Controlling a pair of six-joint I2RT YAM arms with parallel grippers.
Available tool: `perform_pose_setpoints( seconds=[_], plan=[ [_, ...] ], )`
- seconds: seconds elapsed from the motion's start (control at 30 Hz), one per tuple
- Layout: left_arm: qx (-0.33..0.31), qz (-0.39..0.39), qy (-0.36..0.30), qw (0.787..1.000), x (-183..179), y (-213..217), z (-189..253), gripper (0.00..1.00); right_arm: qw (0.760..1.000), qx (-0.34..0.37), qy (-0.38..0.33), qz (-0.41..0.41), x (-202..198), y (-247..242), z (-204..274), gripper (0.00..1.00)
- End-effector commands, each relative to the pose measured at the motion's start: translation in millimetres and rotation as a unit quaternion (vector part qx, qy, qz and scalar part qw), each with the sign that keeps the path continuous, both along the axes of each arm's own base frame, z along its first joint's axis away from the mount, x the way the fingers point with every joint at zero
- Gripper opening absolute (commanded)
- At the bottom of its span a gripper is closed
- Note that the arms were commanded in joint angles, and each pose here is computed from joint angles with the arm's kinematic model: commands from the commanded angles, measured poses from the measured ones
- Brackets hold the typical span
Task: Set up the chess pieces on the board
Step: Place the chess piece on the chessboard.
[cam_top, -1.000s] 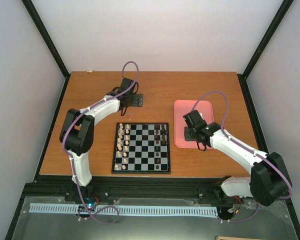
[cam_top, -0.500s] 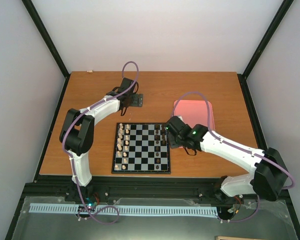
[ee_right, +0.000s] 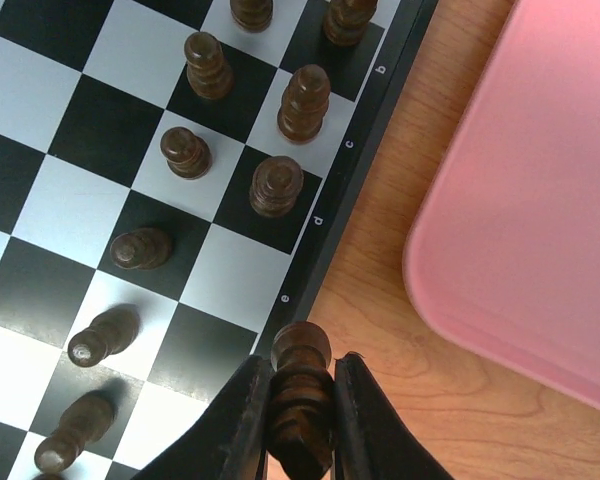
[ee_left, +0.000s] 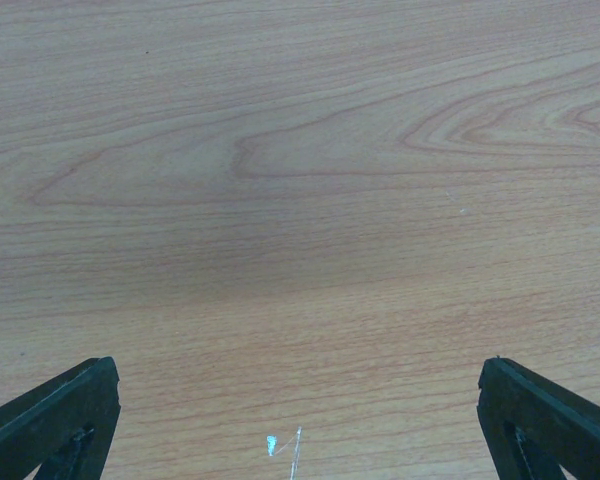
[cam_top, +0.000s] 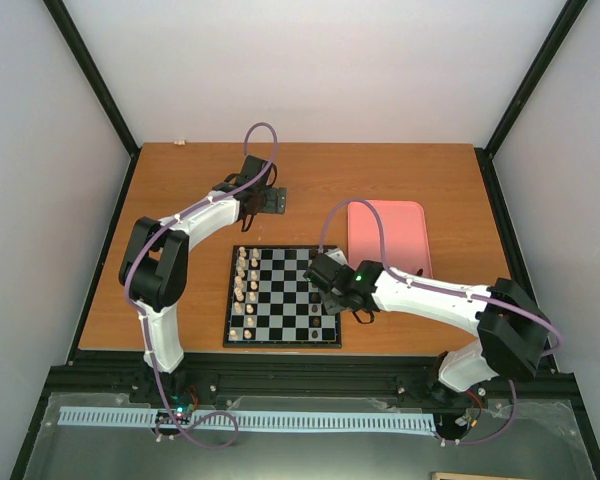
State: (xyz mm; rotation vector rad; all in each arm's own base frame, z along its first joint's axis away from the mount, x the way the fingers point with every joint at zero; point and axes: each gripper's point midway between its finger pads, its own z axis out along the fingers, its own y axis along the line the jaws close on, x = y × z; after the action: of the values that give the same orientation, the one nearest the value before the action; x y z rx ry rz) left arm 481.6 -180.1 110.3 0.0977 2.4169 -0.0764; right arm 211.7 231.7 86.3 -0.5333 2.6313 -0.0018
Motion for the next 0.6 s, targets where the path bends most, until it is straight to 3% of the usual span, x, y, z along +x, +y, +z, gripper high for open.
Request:
perform_pose_setpoints(
  seconds=[0.0, 0.57],
  plan=[
    [-0.015, 0.007, -0.014, 1.0, 6, -2, 15, 1.0, 1.0, 0.011, -0.024, -0.012, 9, 11, 4, 0.09],
    [-0.009, 0.007, -0.015, 1.0, 6, -1, 16, 1.0, 1.0, 0.011, -0.015, 0.01, 16, 35, -8, 0.1]
  ],
)
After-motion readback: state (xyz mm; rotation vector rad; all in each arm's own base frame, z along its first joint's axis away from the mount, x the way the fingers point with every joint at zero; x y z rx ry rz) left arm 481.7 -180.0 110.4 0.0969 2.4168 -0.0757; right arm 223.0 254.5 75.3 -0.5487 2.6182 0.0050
